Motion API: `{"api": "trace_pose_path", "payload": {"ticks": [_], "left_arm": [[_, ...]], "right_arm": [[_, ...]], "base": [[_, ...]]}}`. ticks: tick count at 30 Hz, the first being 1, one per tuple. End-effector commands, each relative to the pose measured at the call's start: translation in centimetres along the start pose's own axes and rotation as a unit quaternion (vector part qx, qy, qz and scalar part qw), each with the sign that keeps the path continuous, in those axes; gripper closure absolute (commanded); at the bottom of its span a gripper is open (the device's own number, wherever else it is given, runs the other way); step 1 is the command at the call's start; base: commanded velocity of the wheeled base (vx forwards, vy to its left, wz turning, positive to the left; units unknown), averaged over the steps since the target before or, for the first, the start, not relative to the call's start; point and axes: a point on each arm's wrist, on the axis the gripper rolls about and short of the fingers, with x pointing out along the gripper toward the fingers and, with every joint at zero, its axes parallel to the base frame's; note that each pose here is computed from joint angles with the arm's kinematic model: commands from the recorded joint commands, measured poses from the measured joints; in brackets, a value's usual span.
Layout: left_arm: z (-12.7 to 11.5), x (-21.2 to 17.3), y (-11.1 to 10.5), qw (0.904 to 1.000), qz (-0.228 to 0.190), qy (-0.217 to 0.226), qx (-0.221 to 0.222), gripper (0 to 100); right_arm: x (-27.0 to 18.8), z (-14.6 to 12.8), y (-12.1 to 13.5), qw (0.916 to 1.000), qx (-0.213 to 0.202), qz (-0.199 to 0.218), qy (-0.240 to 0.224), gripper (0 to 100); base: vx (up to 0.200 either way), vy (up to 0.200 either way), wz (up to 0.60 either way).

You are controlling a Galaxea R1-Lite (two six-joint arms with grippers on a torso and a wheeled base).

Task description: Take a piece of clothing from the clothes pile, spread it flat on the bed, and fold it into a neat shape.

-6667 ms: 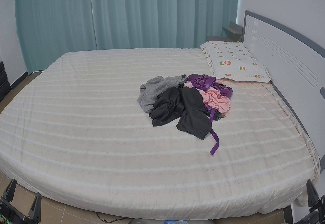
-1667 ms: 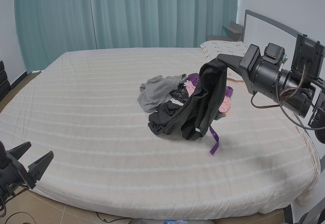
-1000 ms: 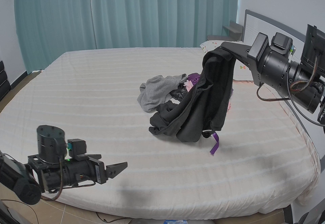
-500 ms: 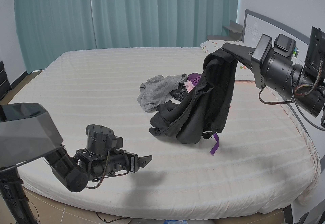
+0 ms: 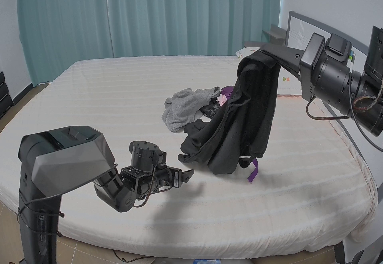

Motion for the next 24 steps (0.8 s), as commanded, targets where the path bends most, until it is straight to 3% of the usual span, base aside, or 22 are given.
{"api": "trace_pose_path", "payload": {"ticks": [1, 9, 13, 14, 22, 24], "left_arm": [[-0.7, 3.8, 0.3, 0.9999, 0.000, -0.011, 0.012, 0], [0.0, 7.0, -0.1, 0.9989, -0.009, -0.044, 0.013, 0], [-0.4, 8.0, -0.1, 0.9992, -0.008, -0.039, 0.011, 0], [-0.3, 8.2, -0.1, 0.9991, -0.009, -0.042, 0.010, 100], [0.1, 8.1, -0.1, 0.9977, -0.013, -0.052, -0.042, 100], [1.3, 7.0, -0.4, 0.9962, -0.010, -0.066, -0.057, 100]], "right_arm": [[-0.9, 0.2, 0.8, 0.9999, 0.001, 0.011, 0.001, 100], [-1.1, 0.2, 1.1, 0.9999, 0.002, 0.015, 0.002, 100], [-1.0, 0.2, 1.0, 0.9999, 0.001, 0.014, 0.001, 100], [-1.0, 0.2, 1.0, 0.9999, 0.001, 0.014, 0.001, 100], [-0.9, 0.4, 0.3, 1.0000, -0.001, 0.000, -0.001, 100], [-0.9, 0.2, -0.5, 0.9999, -0.001, -0.014, 0.001, 100]], "base": [[0.000, 0.000, 0.00], [0.000, 0.000, 0.00], [0.000, 0.000, 0.00], [0.000, 0.000, 0.00], [0.000, 0.000, 0.00], [0.000, 0.000, 0.00]]}}
